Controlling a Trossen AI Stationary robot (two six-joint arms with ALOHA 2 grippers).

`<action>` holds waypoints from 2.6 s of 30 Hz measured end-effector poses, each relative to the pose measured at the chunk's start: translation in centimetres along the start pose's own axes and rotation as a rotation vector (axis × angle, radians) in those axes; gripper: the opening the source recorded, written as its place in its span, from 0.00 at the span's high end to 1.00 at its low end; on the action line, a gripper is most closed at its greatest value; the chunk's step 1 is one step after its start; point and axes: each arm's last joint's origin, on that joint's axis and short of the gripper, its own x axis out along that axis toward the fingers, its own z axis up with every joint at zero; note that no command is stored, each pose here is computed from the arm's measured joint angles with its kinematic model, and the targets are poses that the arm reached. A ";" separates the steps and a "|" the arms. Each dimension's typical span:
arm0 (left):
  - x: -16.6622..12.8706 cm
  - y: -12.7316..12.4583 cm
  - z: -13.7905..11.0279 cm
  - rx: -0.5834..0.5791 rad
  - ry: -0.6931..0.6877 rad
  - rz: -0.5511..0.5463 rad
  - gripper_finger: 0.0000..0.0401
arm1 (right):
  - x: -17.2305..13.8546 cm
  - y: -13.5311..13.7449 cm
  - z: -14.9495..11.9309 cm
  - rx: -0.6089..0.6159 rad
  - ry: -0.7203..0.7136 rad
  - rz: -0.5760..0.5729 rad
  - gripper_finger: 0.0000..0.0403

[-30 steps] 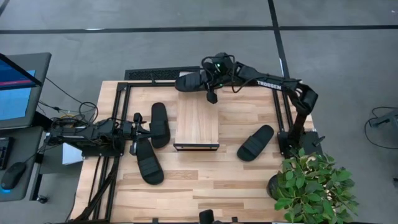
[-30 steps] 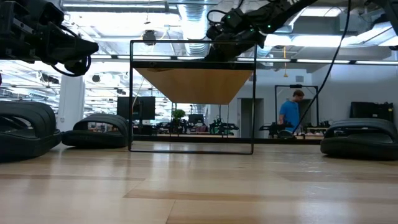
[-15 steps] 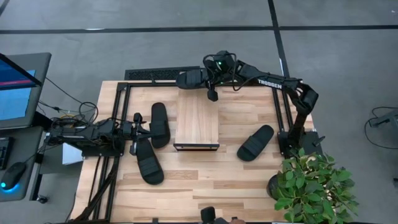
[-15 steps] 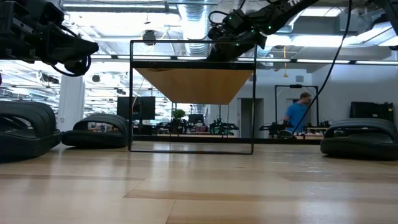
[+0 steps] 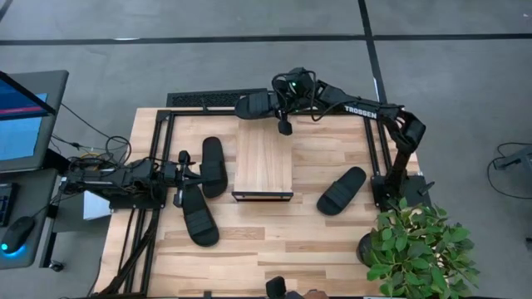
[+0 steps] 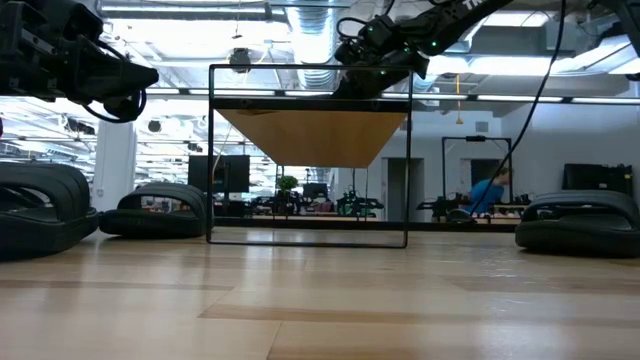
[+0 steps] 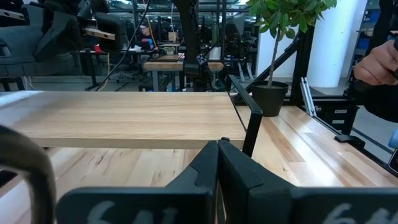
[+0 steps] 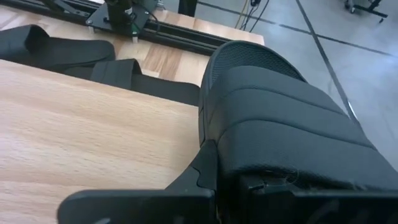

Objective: Pick and place slides into the shelf
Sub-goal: Put the black slide on the shelf

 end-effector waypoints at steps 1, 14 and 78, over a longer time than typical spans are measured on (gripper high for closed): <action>0.0 0.0 0.0 0.000 -0.001 0.000 1.00 | 0.0 0.0 0.0 -0.004 -0.004 -0.003 1.00; 0.0 0.0 0.0 0.001 0.000 0.000 1.00 | -0.4 -0.5 1.6 -0.039 -0.056 -0.032 1.00; 0.0 0.0 0.0 -0.001 -0.001 0.001 1.00 | 3.5 -2.8 -2.0 0.039 0.035 -0.013 0.95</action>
